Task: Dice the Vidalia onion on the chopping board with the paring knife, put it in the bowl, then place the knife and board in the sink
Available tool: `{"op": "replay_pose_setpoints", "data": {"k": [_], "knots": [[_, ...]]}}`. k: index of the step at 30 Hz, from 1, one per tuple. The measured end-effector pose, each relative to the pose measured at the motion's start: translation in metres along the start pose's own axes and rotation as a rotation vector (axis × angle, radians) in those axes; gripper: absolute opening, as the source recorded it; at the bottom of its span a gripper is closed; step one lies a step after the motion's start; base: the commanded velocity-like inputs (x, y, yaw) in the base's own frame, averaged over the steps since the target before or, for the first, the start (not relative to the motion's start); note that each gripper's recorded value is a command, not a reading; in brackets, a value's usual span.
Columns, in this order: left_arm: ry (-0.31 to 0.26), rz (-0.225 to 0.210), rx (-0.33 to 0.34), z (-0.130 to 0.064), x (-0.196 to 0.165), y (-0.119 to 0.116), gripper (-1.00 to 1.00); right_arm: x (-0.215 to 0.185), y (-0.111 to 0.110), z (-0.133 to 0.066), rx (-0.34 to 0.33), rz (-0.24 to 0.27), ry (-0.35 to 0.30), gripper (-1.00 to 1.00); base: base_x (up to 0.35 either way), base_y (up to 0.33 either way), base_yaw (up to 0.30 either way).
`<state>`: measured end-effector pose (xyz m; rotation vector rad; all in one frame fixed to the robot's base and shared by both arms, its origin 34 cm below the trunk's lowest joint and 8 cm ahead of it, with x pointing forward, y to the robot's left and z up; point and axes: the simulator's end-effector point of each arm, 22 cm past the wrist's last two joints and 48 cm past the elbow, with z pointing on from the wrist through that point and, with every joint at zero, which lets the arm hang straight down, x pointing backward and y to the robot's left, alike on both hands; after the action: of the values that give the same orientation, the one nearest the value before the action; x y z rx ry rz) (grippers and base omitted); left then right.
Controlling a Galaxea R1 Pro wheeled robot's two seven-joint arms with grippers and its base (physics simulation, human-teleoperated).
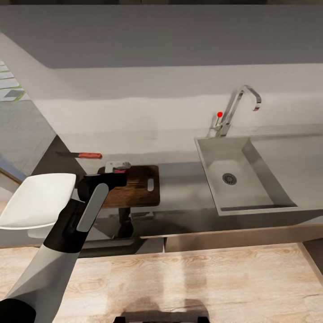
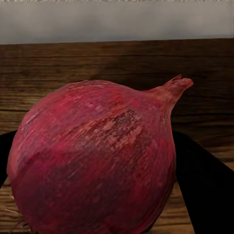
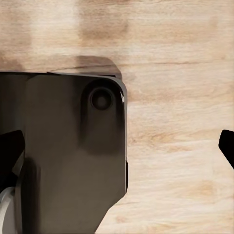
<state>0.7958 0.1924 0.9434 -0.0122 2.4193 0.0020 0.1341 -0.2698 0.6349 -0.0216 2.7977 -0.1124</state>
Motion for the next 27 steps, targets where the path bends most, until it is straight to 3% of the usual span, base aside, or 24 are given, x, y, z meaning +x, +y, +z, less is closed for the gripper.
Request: {"op": "replay_pose_setpoints", "data": {"k": [1, 2, 3, 15, 22, 27], "knots": [[0.000, 0.000, 0.000, 0.000, 0.000, 0.000, -1.00, 0.000, 0.000, 0.000, 0.000, 0.000, 0.000, 1.00, 0.000, 0.000, 0.000], [0.000, 0.000, 0.000, 0.000, 0.000, 0.000, 1.00, 0.000, 0.000, 0.000, 0.000, 0.000, 0.000, 1.00, 0.000, 0.000, 0.000], [0.032, -0.002, -0.003, 0.008, 0.011, 0.001, 1.00, 0.000, 0.000, 0.000, 0.000, 0.000, 0.001, 1.00, 0.000, 0.000, 0.000], [0.031, -0.003, -0.001, 0.008, 0.011, 0.000, 1.00, 0.000, 0.000, 0.000, 0.000, 0.000, 0.001, 1.00, 0.000, 0.000, 0.000], [0.018, -0.007, 0.003, 0.005, 0.006, 0.000, 1.00, 0.000, 0.000, 0.000, 0.000, 0.000, 0.001, 1.00, 0.000, 0.000, 0.000], [-0.022, -0.016, 0.016, -0.006, -0.008, -0.003, 1.00, 0.000, 0.000, 0.000, 0.000, 0.000, 0.001, 1.00, 0.000, 0.000, 0.000]]}}
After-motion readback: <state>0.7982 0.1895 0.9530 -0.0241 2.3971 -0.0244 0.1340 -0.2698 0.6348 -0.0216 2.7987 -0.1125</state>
